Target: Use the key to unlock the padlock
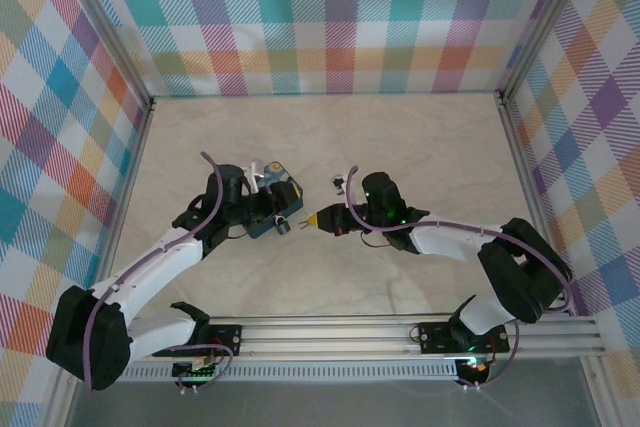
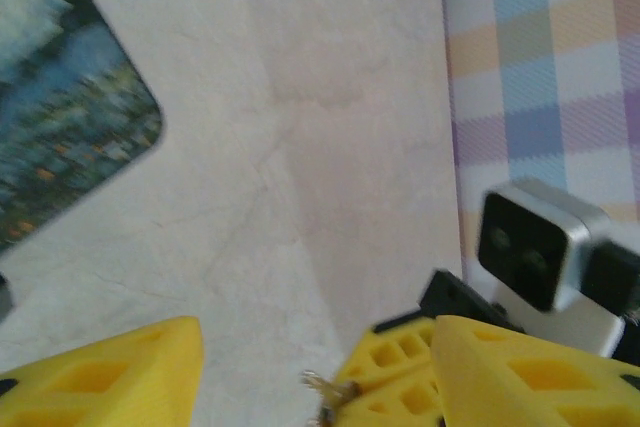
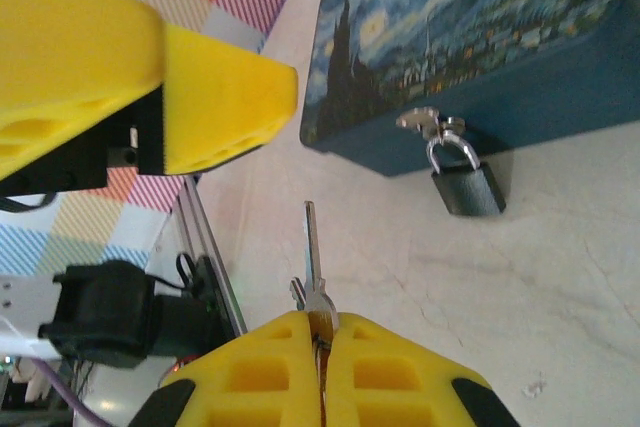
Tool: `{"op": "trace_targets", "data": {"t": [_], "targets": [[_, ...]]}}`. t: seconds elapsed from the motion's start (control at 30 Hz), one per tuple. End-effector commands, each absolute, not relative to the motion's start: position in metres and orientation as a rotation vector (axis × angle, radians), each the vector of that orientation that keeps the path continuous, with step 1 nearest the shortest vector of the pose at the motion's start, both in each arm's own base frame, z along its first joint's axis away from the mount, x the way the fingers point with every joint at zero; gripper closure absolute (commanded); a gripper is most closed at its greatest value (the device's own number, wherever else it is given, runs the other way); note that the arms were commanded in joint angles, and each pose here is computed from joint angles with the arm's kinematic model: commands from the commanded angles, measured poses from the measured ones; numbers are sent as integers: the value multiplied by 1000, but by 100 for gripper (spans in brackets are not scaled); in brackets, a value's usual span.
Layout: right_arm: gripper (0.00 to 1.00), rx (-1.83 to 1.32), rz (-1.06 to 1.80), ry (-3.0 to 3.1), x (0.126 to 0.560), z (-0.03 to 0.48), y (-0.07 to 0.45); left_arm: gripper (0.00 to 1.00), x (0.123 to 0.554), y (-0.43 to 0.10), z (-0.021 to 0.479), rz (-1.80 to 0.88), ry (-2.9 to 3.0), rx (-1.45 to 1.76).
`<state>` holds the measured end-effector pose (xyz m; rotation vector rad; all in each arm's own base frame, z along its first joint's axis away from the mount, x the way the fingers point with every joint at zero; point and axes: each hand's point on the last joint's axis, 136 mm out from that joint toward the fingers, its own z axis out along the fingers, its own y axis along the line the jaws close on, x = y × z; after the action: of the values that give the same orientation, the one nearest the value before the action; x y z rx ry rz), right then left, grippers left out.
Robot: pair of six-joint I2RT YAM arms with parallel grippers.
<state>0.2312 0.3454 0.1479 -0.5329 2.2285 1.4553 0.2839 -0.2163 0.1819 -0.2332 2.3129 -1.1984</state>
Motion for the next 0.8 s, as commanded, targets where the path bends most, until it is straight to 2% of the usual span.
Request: {"op": "trace_targets", "data": {"t": [0.0,0.2,0.33,0.5,0.77], "targets": [[100,-691,1489,2182,219,161,349,43,276,-227,197,-1254,2271,-89],[100,-718,1532,2151,218,170,351,47,264,-226,196,-1178,2309,109],[100,-743,1554,2118,215,176,352,48,258,-233,197,-1225,2325,202],[100,-745,1562,2102,218,181,355,58,256,-241,194,-1294,2321,225],[100,-753,1564,2075,223,192,357,64,257,-241,187,-1279,2338,234]]}}
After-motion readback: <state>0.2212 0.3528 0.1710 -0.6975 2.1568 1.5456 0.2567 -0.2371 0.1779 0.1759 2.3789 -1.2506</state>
